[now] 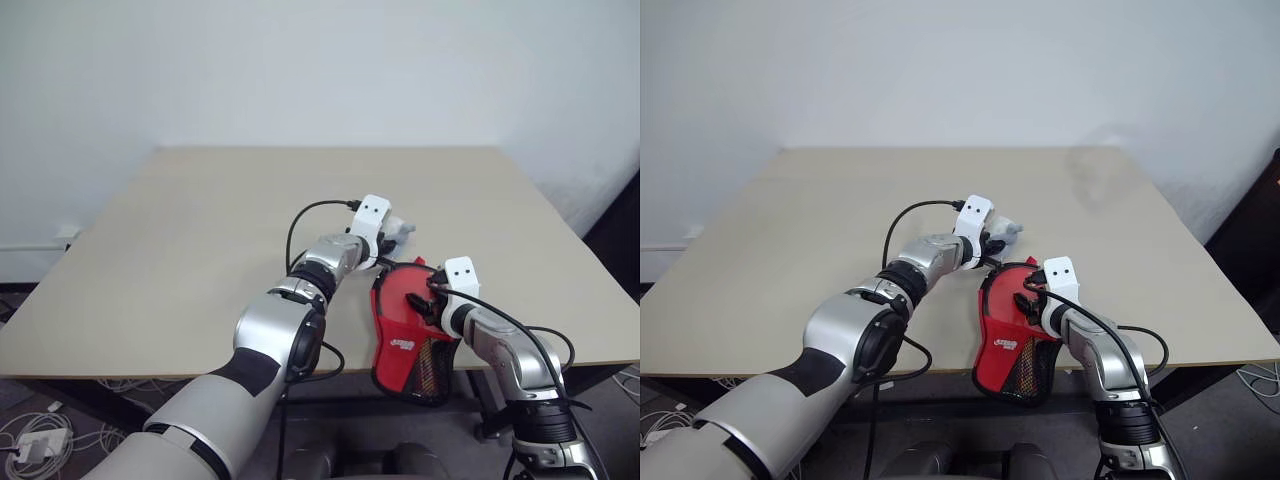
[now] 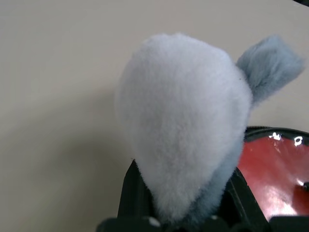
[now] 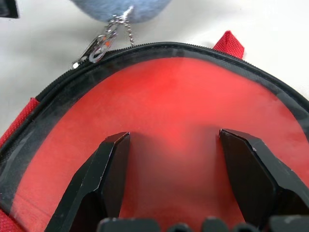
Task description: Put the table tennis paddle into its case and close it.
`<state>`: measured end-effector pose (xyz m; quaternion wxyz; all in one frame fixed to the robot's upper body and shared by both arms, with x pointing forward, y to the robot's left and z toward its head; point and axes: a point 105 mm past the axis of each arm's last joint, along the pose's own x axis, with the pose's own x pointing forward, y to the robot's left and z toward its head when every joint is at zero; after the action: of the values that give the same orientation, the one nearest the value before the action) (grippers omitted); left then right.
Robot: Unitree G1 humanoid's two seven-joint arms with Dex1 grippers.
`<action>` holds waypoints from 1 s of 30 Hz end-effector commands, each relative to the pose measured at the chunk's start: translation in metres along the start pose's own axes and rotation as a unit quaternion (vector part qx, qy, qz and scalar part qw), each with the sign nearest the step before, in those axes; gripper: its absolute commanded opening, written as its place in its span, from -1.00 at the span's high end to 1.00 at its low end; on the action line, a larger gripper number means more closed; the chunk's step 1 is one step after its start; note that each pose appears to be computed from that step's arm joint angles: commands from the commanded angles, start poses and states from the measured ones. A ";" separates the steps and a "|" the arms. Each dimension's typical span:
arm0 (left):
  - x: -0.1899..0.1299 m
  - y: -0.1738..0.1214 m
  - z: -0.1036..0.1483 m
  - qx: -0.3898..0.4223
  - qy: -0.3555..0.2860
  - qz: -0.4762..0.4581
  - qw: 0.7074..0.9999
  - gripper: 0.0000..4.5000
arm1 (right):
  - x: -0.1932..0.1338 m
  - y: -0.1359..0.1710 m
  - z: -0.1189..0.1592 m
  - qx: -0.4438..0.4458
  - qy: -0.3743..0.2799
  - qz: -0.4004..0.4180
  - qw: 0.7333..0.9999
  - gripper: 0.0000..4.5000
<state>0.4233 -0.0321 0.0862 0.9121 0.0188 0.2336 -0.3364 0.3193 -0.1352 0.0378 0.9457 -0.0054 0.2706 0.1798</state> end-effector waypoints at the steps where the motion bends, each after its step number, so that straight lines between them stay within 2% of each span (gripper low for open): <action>1: -0.001 -0.019 0.051 0.028 -0.072 0.000 0.997 0.87 | 0.003 0.009 -0.038 0.016 0.073 0.018 0.997 -0.42; 10: 0.009 -0.051 0.052 0.079 -0.073 0.001 0.994 0.87 | -0.007 0.000 -0.032 0.015 0.051 -0.007 0.999 -0.42; 14: 0.014 -0.064 0.036 0.154 -0.048 -0.022 0.987 0.87 | -0.010 -0.004 -0.032 0.015 0.046 -0.017 0.999 -0.42; 19: 0.016 -0.063 0.020 0.221 -0.034 -0.020 0.975 0.87 | -0.011 -0.009 -0.029 0.011 0.039 -0.031 0.999 -0.42; 23: 0.017 -0.064 0.006 0.260 -0.019 -0.041 0.965 0.24 | -0.011 -0.012 -0.028 0.009 0.035 -0.036 0.999 -0.42; 30: 0.013 -0.057 0.002 0.282 -0.017 -0.076 0.956 -0.83 | -0.009 -0.024 -0.014 -0.005 0.012 -0.053 0.999 -0.42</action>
<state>0.4089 -0.0599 0.0830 0.8569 0.2603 0.1418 -0.4217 0.3162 -0.1492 0.0417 0.9549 -0.0216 0.2523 0.1554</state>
